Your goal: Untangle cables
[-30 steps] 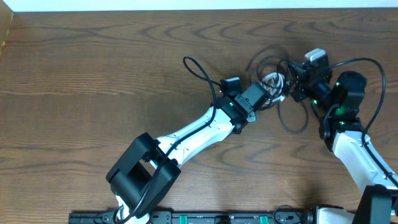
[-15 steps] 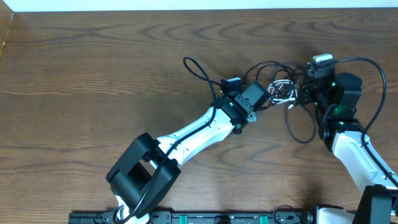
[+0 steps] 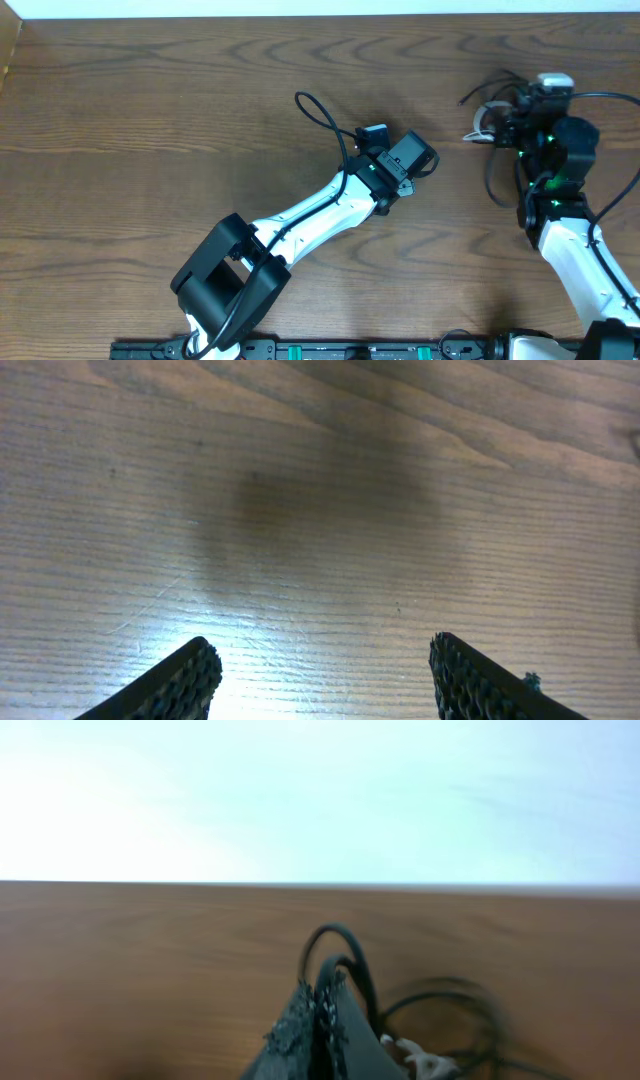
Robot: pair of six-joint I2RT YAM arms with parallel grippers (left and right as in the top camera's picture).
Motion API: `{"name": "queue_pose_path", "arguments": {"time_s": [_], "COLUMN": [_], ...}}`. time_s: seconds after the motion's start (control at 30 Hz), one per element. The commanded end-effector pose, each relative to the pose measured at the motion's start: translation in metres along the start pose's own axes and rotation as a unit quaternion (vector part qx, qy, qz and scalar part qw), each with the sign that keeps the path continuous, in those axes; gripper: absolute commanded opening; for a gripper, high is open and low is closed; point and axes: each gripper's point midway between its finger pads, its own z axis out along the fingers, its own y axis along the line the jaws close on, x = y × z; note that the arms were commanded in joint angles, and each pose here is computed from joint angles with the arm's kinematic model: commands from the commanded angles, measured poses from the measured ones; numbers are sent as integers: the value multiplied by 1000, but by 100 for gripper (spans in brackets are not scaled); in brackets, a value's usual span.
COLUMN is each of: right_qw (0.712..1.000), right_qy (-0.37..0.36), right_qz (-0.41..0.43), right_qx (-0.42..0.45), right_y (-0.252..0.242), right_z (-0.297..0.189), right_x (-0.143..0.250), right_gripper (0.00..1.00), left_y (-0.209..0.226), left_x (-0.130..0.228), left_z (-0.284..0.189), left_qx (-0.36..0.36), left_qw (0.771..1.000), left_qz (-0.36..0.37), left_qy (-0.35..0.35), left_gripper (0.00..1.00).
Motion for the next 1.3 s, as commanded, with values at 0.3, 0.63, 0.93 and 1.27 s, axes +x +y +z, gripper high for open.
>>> {"name": "queue_pose_path", "arguments": {"time_s": [0.3,0.63,0.93,1.27], "right_qw": [985,987,963,960], "right_qy": [94,102,83,81], "right_qz": [42,67,171,114], "right_qx": [141,-107,-190,-244], "right_y": [-43,42,77,98], "right_z": [-13,-11,-33,-56], "right_x": [46,43,9,2], "right_gripper": [1,1,1,1], "left_y": [1,3,57,81], "left_x": [2,0,-43,-65], "left_z": [3,3,-4,-5], "left_qx": [-3,-8,-54,-58], "left_qw": [1000,999,999,996], "left_qz": [7,34,-1,66], "left_qy": [1,-4,-3,7], "left_gripper": [68,68,68,68]}}
